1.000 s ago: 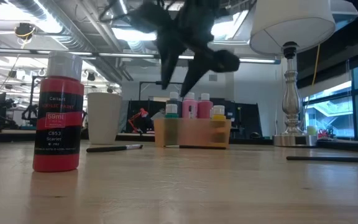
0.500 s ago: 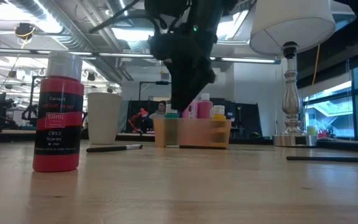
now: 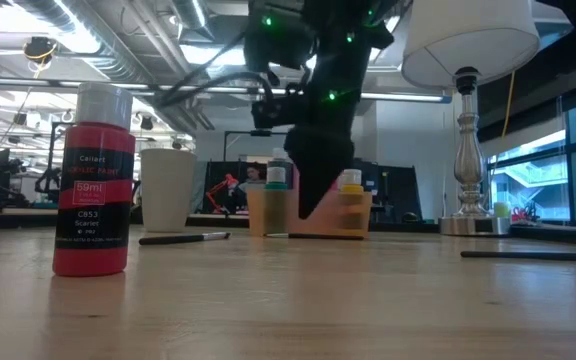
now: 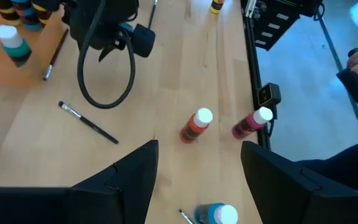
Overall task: Pick & Place Paint Supplies
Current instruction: Put the black paint brush into the white cup
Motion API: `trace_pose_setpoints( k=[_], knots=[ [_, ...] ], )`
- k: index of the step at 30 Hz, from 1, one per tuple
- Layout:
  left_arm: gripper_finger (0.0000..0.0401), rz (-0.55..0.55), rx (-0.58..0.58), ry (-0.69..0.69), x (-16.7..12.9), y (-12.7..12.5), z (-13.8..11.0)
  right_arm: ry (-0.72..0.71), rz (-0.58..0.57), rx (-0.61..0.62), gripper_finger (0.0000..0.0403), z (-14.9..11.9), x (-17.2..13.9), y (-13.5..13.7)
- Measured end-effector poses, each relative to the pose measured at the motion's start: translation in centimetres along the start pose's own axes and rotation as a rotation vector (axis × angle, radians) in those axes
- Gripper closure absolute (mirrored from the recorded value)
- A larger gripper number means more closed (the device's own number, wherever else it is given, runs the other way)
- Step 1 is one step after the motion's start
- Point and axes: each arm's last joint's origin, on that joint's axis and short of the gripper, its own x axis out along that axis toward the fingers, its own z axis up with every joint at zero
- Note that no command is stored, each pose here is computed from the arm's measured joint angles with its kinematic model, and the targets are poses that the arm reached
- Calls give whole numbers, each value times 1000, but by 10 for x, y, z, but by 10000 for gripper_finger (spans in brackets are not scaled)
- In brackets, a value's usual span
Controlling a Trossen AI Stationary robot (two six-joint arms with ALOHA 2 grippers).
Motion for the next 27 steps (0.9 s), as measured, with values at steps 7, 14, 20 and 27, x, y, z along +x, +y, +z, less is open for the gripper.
trace_pose_setpoints(
  k=[7, 14, 20, 27],
  knots=[
    [175, 22, 24, 4, 5, -2, 0, -2, -10, -5, 238, -3, 9, 2],
    [175, 26, 27, 7, 6, -3, 0, -46, -60, -37, 238, 2, 17, 2],
    [175, 27, 27, 6, 5, -3, 0, -59, -66, -18, 238, 5, 20, -9],
    [175, 28, 28, 8, 5, -2, 0, -59, -77, 26, 238, 7, 25, -28]
  ],
)
